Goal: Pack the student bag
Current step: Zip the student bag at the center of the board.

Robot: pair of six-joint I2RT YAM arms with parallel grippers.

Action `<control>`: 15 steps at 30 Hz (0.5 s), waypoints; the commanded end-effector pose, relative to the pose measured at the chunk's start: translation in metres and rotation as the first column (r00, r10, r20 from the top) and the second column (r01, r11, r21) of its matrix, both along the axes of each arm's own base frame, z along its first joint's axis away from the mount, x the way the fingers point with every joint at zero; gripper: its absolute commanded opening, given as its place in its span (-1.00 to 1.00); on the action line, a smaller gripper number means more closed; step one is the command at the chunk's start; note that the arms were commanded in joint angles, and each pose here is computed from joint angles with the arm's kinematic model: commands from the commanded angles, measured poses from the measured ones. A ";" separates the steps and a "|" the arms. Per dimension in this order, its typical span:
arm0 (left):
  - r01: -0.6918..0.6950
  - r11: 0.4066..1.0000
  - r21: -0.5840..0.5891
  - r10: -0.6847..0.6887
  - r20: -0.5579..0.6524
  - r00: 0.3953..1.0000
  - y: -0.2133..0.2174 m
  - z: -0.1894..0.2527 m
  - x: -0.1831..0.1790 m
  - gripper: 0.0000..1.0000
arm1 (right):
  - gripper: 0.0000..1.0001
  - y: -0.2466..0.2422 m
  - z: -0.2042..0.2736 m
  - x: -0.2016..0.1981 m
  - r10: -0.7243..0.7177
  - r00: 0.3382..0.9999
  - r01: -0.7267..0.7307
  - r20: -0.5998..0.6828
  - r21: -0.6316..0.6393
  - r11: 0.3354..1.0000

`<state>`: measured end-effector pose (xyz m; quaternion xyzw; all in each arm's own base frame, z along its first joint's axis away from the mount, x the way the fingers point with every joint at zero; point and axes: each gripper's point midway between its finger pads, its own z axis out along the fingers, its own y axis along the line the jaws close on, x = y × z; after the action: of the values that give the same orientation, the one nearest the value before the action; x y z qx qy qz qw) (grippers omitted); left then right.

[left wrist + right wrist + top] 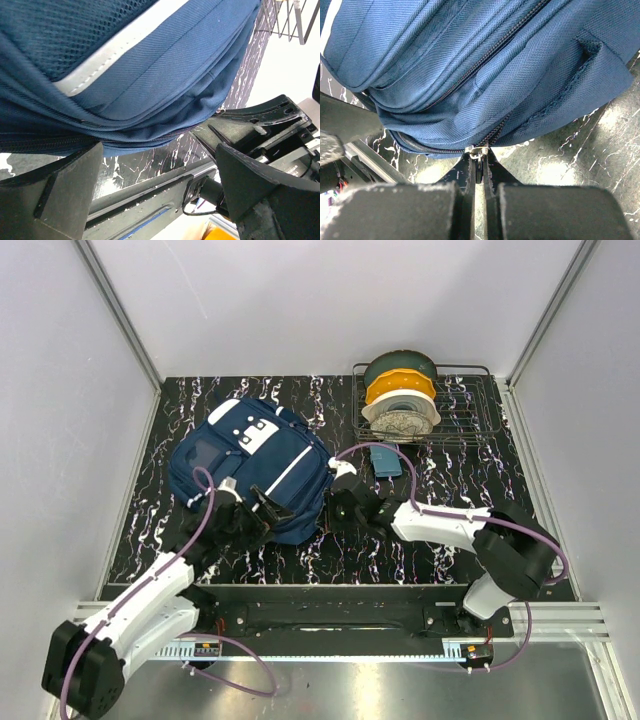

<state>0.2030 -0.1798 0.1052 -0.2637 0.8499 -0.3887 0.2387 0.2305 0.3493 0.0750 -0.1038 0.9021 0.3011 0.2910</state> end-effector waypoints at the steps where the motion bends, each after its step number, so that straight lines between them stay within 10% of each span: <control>1: -0.025 0.998 -0.056 0.031 0.098 0.995 -0.018 0.022 0.024 0.98 | -1.00 0.014 0.038 0.004 -0.007 0.998 -0.001 0.065 0.117 0.993; 15: -0.039 0.997 0.062 0.041 -0.030 0.999 -0.011 0.019 -0.010 0.98 | -1.00 0.013 0.040 0.000 -0.014 0.997 0.005 0.074 0.123 0.992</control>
<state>0.1938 -0.2036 0.1021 -0.2557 0.8604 -0.3799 0.2235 0.2264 0.3476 0.0742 -0.0977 0.9016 0.3038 0.2921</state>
